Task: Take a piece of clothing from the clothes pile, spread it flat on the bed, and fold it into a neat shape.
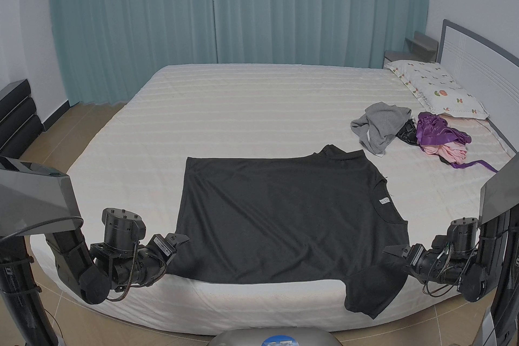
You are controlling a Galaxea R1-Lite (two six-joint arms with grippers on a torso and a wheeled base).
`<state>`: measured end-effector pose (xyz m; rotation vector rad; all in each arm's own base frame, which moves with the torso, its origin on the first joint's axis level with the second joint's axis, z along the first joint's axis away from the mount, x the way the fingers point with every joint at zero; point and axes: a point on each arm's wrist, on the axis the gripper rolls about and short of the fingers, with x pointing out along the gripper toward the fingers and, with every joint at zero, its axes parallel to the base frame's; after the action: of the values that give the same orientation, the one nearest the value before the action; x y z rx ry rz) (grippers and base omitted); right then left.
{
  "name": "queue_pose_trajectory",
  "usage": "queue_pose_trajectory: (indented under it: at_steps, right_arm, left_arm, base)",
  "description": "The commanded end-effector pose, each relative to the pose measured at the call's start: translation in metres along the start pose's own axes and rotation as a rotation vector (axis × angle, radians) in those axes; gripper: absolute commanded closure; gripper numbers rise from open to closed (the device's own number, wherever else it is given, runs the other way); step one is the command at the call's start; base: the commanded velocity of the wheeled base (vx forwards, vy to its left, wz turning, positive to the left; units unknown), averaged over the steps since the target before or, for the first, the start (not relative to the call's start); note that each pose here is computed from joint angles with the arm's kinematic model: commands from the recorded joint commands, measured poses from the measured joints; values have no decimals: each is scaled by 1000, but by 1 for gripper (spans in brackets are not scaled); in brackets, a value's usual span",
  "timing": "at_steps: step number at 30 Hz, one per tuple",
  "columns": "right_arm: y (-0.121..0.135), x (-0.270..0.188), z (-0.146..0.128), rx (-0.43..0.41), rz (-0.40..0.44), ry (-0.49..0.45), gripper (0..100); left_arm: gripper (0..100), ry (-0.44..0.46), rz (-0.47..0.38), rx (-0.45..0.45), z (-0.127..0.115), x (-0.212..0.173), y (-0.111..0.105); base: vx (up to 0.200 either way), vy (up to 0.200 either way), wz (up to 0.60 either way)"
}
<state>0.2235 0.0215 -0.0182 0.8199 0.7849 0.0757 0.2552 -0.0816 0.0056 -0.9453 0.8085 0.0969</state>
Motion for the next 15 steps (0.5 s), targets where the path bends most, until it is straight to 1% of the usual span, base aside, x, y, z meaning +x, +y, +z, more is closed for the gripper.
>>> queue_pose_trajectory:
  at_steps: [1, 9, 11, 15]
  right_arm:
    - [0, 1, 0, -1, 5, -5, 0]
    - [0, 1, 0, -2, 5, -5, 0]
    - [1, 1, 0, -4, 7, -5, 0]
    - [1, 1, -1, -7, 10, -1, 0]
  left_arm:
    - [0, 1, 4, -2, 0, 1, 1]
    - [0, -2, -7, -6, 0, 0, -1]
    - [0, -8, -20, -21, 1, -1, -3]
    - [0, -6, -29, -30, 0, -1, -4]
  base:
    - [0, 0, 0]
    - [0, 0, 0]
    - [0, 0, 0]
    - [0, -200, 0]
